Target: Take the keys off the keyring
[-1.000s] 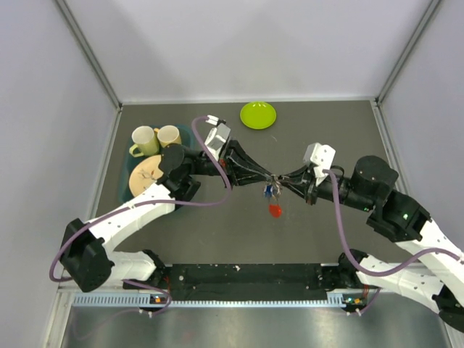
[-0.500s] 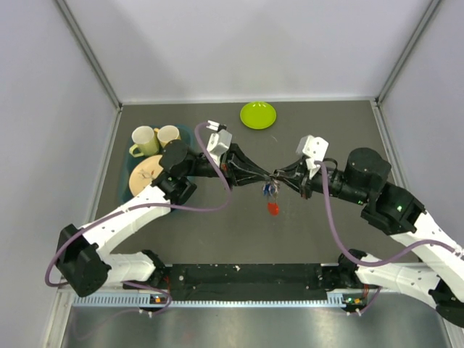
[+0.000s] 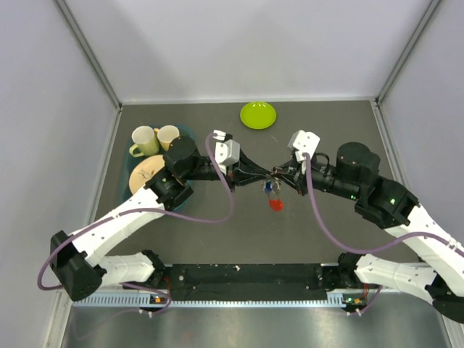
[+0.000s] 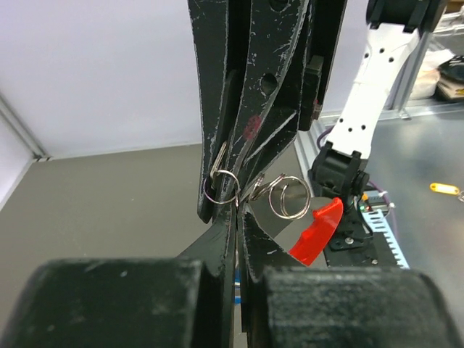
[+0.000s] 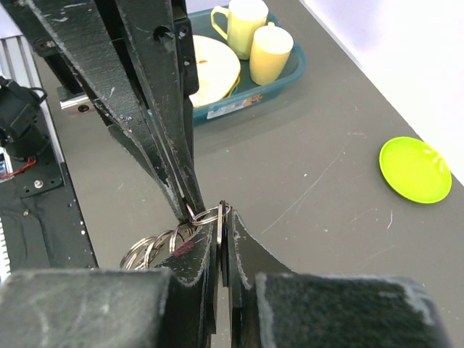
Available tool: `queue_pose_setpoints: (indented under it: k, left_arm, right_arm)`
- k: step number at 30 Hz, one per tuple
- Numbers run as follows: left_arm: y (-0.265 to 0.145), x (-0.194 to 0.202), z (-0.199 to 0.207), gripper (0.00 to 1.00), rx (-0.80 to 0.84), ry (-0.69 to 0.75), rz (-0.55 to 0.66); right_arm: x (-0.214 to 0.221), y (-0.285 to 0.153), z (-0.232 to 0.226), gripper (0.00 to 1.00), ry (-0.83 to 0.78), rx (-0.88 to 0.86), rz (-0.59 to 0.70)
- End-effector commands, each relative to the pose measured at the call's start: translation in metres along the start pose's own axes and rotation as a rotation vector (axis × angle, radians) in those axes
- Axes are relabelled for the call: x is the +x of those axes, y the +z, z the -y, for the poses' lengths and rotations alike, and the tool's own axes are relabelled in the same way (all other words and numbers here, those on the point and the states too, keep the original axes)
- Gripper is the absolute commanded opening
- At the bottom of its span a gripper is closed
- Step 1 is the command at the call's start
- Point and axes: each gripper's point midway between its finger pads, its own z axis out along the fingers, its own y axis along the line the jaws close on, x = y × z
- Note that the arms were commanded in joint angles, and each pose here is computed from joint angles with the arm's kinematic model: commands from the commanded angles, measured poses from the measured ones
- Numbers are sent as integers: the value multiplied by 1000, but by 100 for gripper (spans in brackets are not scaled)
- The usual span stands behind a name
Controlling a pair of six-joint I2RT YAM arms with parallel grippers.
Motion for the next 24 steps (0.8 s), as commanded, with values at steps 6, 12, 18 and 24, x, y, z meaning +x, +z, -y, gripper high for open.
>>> queue_pose_setpoints:
  k: [6,12,18,24]
  left_arm:
    - [-5,-1,15,0,41,109,-30]
    - [-8,-11,24,0,68,127,-1]
    - [-10,-20,30,0,81,135,20]
    - [-11,-24,32,0,85,136,36]
  right_arm:
    - [-38,-5,29,0,33,150,87]
    - [-21,-2,35,0,27,190,36]
    - [-9,-2,37,0,22,208,9]
    - [-7,-3,39,0,21,215,8]
